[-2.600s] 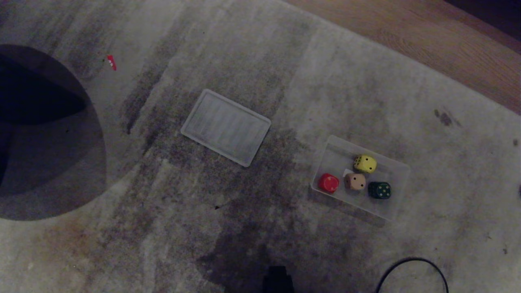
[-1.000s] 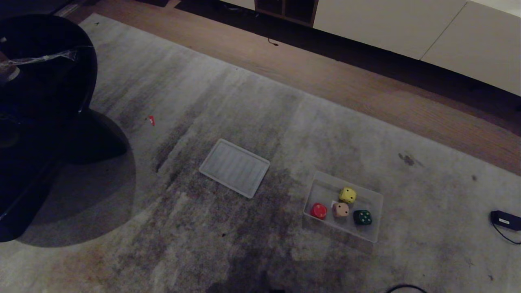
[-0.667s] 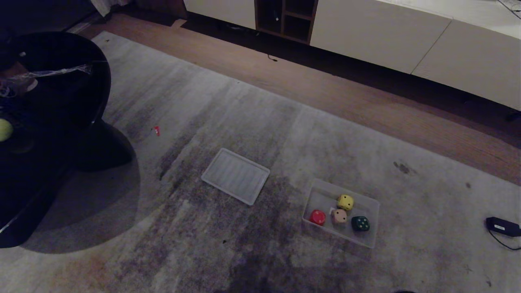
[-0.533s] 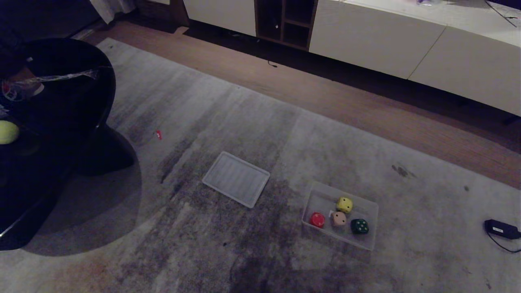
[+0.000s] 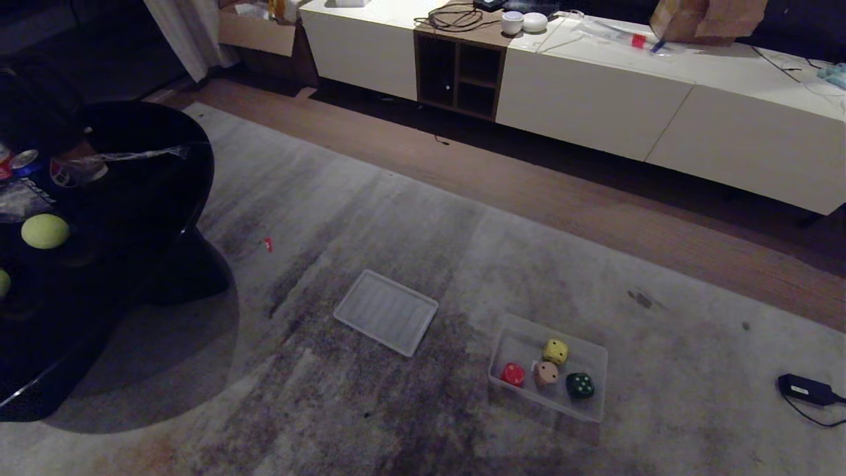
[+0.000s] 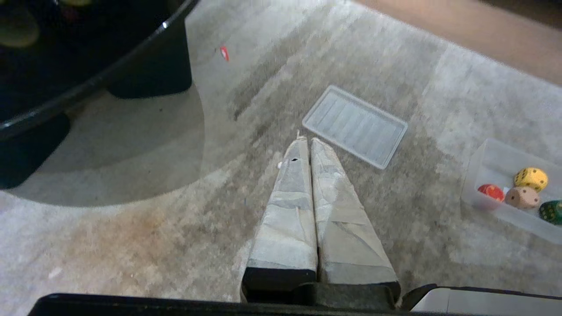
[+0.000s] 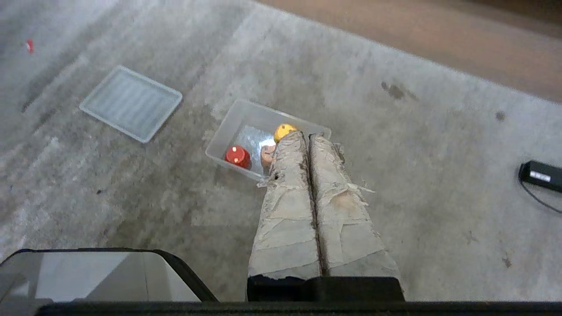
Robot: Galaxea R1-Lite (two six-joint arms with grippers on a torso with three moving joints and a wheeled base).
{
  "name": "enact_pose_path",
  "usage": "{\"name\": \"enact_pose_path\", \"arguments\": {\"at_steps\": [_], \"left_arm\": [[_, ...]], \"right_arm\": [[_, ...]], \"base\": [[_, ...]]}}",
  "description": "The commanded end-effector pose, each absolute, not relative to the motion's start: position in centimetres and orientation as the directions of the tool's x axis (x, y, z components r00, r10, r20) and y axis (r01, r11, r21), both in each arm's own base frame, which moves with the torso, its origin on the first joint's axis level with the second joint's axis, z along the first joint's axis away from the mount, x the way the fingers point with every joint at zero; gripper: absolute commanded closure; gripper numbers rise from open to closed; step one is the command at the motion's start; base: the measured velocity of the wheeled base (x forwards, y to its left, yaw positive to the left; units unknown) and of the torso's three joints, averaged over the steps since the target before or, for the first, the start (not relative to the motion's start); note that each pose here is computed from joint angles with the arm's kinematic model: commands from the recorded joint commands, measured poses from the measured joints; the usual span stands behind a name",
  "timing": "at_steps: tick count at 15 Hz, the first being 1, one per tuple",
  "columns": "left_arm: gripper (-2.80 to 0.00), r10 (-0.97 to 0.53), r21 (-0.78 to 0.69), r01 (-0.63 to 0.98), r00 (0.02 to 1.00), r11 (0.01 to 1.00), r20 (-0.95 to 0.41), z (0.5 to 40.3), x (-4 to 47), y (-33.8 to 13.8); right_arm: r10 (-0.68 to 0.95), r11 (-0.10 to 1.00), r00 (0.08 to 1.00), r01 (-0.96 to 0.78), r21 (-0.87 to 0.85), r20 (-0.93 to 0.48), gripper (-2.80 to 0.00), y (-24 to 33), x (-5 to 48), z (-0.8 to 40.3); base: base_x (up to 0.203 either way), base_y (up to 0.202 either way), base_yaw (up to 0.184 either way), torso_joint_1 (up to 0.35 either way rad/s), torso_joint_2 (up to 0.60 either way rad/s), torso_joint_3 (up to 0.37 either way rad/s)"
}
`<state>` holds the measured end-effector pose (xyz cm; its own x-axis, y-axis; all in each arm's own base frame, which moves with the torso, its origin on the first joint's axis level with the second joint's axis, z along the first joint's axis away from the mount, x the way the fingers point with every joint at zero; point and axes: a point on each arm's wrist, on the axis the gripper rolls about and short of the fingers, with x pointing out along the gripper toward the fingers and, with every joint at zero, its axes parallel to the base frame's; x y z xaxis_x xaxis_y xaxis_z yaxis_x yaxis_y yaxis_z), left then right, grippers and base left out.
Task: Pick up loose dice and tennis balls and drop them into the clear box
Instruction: Pick up the ball on the table
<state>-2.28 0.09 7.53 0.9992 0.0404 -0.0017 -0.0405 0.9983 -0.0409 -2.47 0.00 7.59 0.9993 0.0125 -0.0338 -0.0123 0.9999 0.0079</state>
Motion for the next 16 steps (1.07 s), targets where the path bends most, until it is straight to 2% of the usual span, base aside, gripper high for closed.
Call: {"name": "enact_pose_path", "arguments": {"at_steps": [1,16], "left_arm": [[0.0,0.04,-0.041,-0.041,0.999,0.998,-0.004,7.49,-2.26,0.1],[0.0,0.04,-0.041,-0.04,0.999,0.998,-0.005,7.49,-2.26,0.09]], "right_arm": [[0.014,1.0,0.999,-0.014,0.008,-0.037,0.0,0.0,-2.45,7.59],[0.014,1.0,0.999,-0.014,0.008,-0.037,0.0,0.0,-2.45,7.59]], "base": [[0.0,0.0,0.0,0.002,0.0,0.203],[0.0,0.0,0.0,0.003,0.0,0.202]]}}
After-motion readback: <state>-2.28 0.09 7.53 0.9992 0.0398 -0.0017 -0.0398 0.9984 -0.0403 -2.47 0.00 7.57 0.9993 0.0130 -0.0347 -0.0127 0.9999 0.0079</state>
